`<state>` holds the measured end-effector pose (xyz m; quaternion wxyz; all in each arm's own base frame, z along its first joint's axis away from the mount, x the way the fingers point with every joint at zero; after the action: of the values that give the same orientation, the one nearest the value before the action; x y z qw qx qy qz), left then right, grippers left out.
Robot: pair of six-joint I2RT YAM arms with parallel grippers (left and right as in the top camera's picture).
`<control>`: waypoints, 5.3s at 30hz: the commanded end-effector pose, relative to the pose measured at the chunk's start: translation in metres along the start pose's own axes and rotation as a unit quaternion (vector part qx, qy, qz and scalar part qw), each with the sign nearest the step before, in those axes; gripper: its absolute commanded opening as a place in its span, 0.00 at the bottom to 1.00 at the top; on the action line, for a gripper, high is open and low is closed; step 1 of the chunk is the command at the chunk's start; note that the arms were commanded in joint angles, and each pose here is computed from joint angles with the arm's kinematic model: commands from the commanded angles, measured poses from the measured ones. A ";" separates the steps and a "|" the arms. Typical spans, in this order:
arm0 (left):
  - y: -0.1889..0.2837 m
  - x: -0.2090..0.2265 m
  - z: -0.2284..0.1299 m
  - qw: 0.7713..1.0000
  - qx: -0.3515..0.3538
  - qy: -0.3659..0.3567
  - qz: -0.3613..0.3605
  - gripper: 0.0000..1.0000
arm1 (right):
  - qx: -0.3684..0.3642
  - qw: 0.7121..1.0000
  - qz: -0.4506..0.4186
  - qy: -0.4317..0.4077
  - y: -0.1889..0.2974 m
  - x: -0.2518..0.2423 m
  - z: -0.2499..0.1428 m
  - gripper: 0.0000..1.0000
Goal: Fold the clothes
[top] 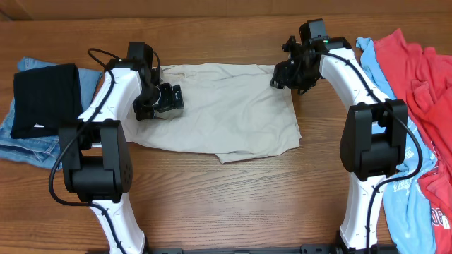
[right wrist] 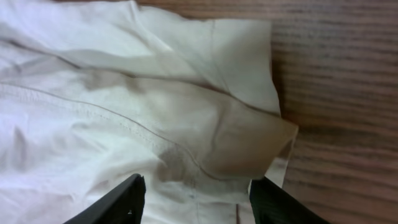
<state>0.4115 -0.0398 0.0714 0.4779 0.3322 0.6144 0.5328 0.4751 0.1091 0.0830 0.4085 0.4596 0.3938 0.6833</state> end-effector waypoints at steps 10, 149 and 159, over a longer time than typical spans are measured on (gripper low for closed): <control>0.000 0.001 0.003 1.000 0.006 -0.004 -0.005 0.96 | -0.138 0.989 0.012 0.050 0.072 0.025 0.066 0.04; 0.031 -0.076 0.087 0.936 -0.201 -0.260 0.124 0.62 | 0.292 0.950 -0.079 -0.071 0.021 -0.018 -0.113 0.36; 0.049 -0.002 0.115 0.960 -0.193 -0.173 0.108 0.71 | 0.292 0.951 -0.079 -0.071 0.021 -0.018 -0.113 0.36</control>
<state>0.5086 -0.0126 0.0942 0.5685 0.4338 0.3581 0.6003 0.3665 0.0666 0.0558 0.3285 0.5834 0.5840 0.4590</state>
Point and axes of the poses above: each gripper's point midway between its finger pads, its own y axis back along the fingers, its own x axis along the line the jaws close on, z = x × y, the point moved 4 cm from there along y, back along the fingers, and after that the axes turned 6 degrees about y, right-handed, at the moved point
